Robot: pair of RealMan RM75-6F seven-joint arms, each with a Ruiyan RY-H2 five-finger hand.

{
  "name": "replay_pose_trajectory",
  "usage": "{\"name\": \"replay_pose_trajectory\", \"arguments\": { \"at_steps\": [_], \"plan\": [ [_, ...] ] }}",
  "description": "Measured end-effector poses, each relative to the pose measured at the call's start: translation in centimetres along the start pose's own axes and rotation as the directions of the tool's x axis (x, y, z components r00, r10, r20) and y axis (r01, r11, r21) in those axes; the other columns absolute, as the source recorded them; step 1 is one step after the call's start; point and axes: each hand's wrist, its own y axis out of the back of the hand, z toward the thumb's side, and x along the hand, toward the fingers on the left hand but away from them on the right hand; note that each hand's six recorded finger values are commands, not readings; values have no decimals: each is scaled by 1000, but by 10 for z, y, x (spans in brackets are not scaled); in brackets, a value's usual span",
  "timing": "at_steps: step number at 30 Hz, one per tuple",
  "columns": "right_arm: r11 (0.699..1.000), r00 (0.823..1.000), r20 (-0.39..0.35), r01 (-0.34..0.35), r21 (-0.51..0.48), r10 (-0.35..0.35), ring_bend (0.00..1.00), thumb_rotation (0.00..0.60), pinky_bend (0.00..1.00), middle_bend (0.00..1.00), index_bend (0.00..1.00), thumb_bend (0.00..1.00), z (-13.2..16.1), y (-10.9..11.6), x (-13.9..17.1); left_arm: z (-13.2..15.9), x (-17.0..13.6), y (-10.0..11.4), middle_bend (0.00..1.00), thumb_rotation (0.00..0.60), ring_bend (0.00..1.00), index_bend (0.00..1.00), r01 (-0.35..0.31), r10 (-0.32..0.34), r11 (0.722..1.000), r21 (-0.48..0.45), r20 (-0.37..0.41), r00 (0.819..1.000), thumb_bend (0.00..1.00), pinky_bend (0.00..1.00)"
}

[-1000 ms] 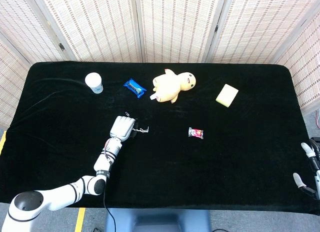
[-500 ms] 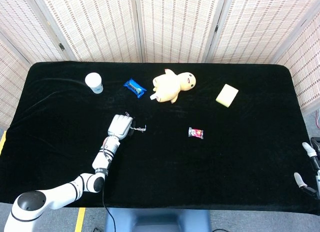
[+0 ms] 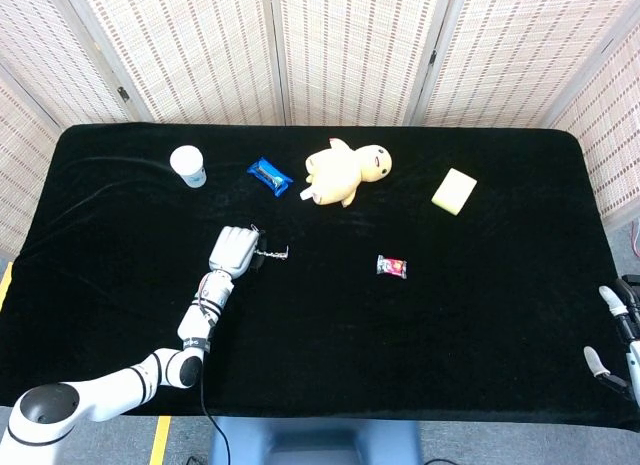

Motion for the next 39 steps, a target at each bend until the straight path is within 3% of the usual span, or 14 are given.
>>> {"name": "replay_pose_trajectory", "arguments": {
  "at_steps": [10,20,26,35,37,39],
  "plan": [
    [1000,1000,-12,-5,3,5,0,600,0,0,0,365,3,-1,0,-8,-16,24,1000,600,1000,801,-62,62,998,9,8,998,619,1000],
    [999,998,-49,-27,22,28,0,600,0,0,0,365,14,-9,-6,-57,-67,48,1000,600,1000,801,-131,130,991,-13,-82,988,618,1000],
    [999,995,-85,-43,33,46,0,600,0,0,0,365,26,-14,-9,-84,-89,43,1000,600,1000,801,-130,121,990,-54,-142,982,618,1000],
    [999,995,-95,-40,37,43,0,600,0,0,0,364,31,-15,-9,-85,-90,32,1000,600,1000,799,-106,93,990,-89,-139,986,617,1000],
    [999,996,-89,-27,34,30,0,600,0,0,0,365,30,-12,-8,-86,-89,30,1000,600,1000,746,-98,85,991,-90,-139,987,597,1000],
    [999,996,-85,-16,29,18,0,600,0,0,0,365,28,-10,-8,-87,-88,27,1000,600,1000,539,-81,68,993,-91,-138,988,464,1000]
  ]
}}
